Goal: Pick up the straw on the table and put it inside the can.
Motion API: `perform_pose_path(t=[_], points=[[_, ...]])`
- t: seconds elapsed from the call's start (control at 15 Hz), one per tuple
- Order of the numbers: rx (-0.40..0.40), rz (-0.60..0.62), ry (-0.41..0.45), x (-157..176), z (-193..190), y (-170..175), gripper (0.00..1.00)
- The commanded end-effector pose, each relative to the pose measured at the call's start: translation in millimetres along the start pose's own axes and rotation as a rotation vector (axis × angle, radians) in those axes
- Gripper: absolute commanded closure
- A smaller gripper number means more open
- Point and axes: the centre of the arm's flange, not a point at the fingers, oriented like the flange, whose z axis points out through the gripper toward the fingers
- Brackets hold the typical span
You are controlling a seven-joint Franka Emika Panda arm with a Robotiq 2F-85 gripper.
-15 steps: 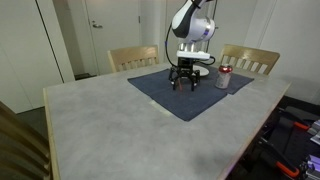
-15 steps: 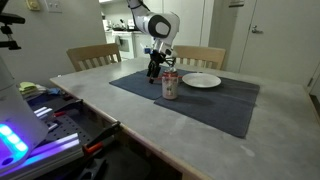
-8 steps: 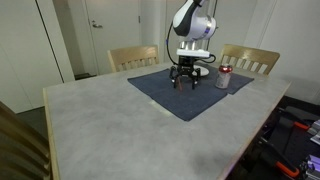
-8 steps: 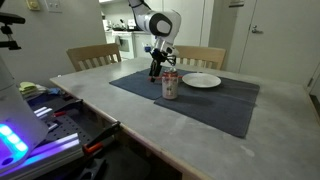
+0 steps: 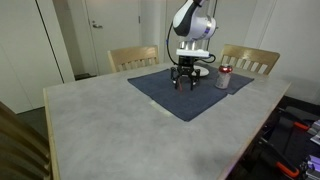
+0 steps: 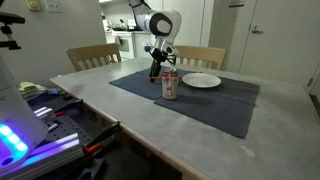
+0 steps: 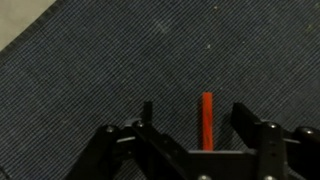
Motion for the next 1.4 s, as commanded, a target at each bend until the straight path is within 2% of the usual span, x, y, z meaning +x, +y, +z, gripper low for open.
perform_pose_path(t=[0.0, 0.07, 0.13, 0.2, 0.67, 1.13, 1.33], points=[[0.002, 0.011, 0.001, -5, -6, 2, 0.32], [0.002, 0.011, 0.003, -5, -7, 2, 0.32], [0.002, 0.01, 0.003, -5, -7, 2, 0.45], [0.001, 0.01, 0.003, -6, -7, 2, 0.53], [-0.005, 0.003, 0.01, -8, -11, 0, 0.99], [-0.066, 0.034, 0.001, -10, -9, 11, 0.98], [-0.082, 0.019, -0.033, -14, -10, 17, 0.98]])
